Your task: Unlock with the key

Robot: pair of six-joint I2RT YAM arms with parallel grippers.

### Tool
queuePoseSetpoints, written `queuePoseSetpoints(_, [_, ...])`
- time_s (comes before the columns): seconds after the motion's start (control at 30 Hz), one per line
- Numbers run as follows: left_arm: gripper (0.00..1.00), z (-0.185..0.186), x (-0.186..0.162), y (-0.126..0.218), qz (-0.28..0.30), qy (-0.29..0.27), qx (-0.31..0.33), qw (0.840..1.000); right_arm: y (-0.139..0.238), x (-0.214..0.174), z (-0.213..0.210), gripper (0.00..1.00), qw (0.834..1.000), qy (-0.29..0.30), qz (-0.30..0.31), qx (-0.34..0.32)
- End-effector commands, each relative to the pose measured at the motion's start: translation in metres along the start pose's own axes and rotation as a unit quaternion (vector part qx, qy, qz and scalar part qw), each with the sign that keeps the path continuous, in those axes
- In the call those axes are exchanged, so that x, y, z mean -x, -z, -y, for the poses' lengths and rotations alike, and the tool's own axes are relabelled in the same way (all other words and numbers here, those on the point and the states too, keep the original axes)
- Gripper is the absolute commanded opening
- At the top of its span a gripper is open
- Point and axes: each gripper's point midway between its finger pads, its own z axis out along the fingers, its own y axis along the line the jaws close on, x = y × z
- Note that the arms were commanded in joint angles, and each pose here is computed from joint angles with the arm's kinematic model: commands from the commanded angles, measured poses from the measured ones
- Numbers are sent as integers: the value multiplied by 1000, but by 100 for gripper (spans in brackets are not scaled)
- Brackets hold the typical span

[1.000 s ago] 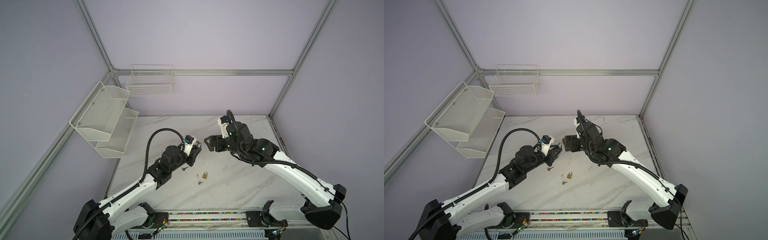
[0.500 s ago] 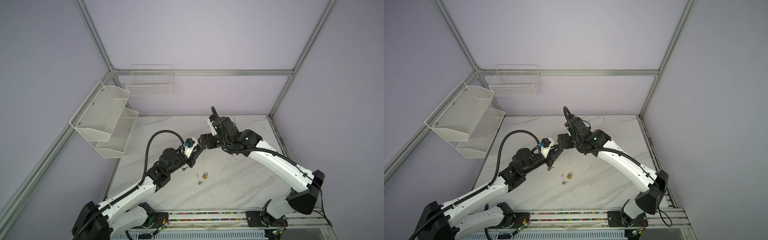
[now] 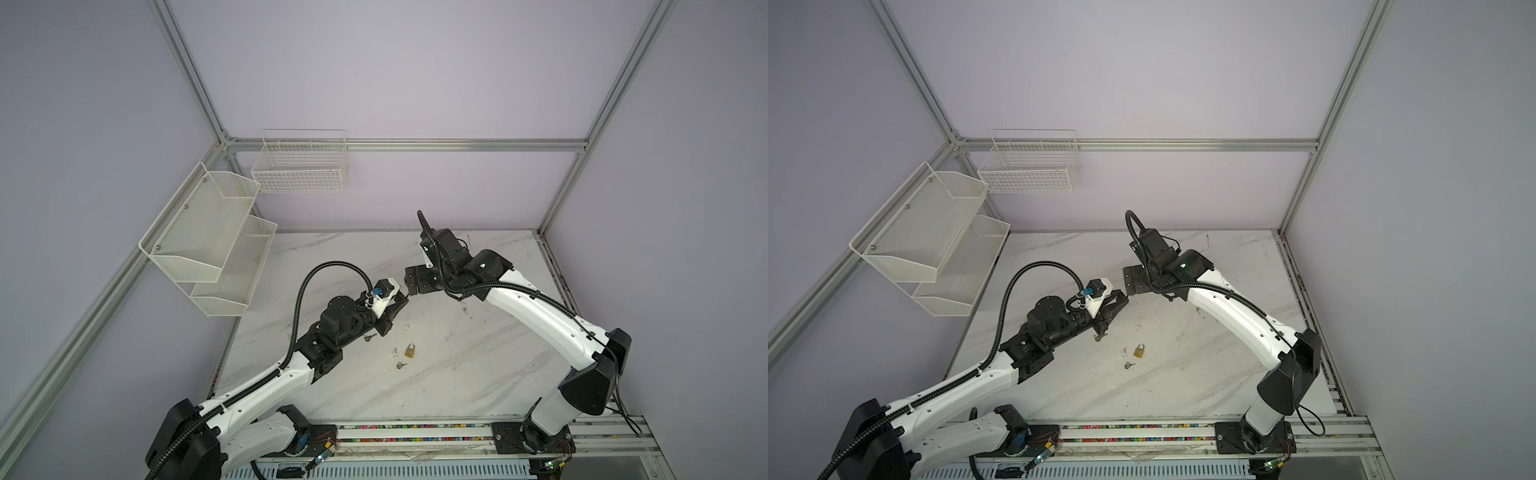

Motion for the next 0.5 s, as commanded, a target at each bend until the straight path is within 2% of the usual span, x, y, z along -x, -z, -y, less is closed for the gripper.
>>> queuePoseSetpoints(0.0, [0,-1,19,3,41,-27,4,999,9,-5,4,92,1000,14,-14,4])
queuePoseSetpoints(0.23, [0,-1,27,4,60,-20,5,998,14,-23,2,91,998,14,-39,38])
queuePoseSetpoints(0.37, [0,-2,31,3,66,-14,6,998,23,-25,8,91,999,2,-32,33])
queuePoseSetpoints(0.47, [0,-7,31,1,63,-7,18,998,36,-15,17,92,1000,-12,-3,13])
